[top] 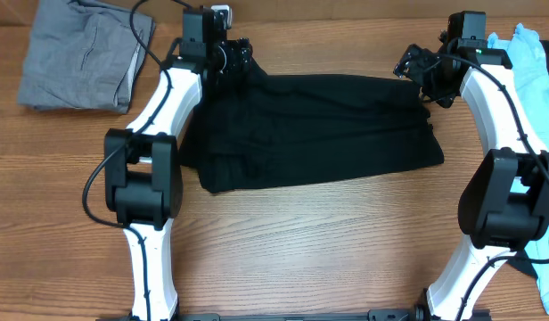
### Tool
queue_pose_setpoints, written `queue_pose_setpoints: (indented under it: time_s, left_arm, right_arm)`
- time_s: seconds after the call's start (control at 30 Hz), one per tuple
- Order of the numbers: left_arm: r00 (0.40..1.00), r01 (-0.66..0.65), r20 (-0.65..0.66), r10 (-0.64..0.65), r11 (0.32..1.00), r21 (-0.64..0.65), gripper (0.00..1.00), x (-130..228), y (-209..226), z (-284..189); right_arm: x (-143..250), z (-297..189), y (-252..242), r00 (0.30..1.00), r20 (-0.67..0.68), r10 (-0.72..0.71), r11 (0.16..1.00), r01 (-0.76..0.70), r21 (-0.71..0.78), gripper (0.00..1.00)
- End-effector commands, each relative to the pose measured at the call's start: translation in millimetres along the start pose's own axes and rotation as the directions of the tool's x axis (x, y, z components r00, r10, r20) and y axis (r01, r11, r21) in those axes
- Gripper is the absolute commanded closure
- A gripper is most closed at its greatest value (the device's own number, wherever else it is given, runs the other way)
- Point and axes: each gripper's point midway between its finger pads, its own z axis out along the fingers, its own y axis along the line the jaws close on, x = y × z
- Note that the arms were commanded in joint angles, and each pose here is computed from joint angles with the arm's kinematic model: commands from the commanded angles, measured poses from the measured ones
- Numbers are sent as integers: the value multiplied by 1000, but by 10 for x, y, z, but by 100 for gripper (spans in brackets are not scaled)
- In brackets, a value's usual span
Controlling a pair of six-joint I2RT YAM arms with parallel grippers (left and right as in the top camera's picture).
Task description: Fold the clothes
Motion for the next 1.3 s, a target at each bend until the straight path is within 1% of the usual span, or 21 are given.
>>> queue_pose_setpoints:
  time_s: [0.0, 0.13, 0.27, 0.33, 0.47, 0.5, 0.53, 0.6, 0.73, 0.83, 0.87, 0.93, 0.97, 1.13, 1.27]
  left_arm:
    - [999, 14, 42, -15, 999, 31, 20, -18, -9, 228]
    - [999, 8, 43, -9, 1000, 12, 23, 65, 70, 349]
    - [999, 9, 47, -5, 997, -80, 24, 128, 267, 424]
    - [998, -19, 60, 24, 996, -86, 24, 112, 290, 448]
    - [998, -30, 58, 35, 995, -91, 30, 143, 344, 487]
    - [998, -26, 53, 32, 995, -95, 34, 176, 382, 511]
    - [998, -25, 53, 30, 995, -96, 34, 186, 400, 524]
    - [998, -23, 57, 28, 995, -99, 39, 185, 433, 532]
    - [998, -16, 59, 22, 994, -107, 62, 178, 495, 521]
    - [998, -12, 55, 19, 994, -110, 78, 185, 525, 516]
    - [998, -11, 53, 17, 994, -111, 81, 189, 531, 514]
    - [999, -11, 49, 17, 994, -112, 93, 200, 530, 516]
    - [999, -11, 49, 16, 994, -112, 96, 201, 530, 516]
    - [998, -11, 53, 17, 994, -111, 96, 191, 529, 515]
    - [999, -8, 52, 14, 994, -111, 96, 194, 528, 516]
  right_arm:
    - [-9, -6, 1, 1000, -7, -4, 1000, 4, -2, 0]
    - [34, -7, -24, 1000, -24, 0, 1000, 0, 9, 0]
    - [56, 6, -47, 999, -32, 2, 1000, -2, 19, 0]
    - [63, 18, -54, 999, -36, 3, 1000, -2, 21, 0]
    - [88, 37, -68, 999, -47, 6, 1000, -5, 26, 0]
    - [93, 36, -71, 999, -49, 6, 1000, -5, 27, 1]
    - [95, 36, -72, 999, -50, 7, 1000, -5, 27, 1]
    - [99, 36, -75, 999, -51, 7, 1000, -5, 29, 1]
    - [95, 38, -73, 999, -49, 6, 1000, -5, 28, 3]
    - [75, 40, -71, 999, -41, 5, 1000, -3, 28, 2]
    - [61, 41, -80, 999, -34, 4, 999, -3, 34, 2]
    - [2, 38, -153, 1000, -4, 1, 997, -1, 78, 2]
    - [-19, 36, -169, 1000, 7, -1, 996, 0, 88, 2]
    - [-118, 71, -160, 999, 47, -7, 996, 3, 86, 4]
    - [-121, 238, -189, 999, 43, -6, 996, 3, 87, 4]
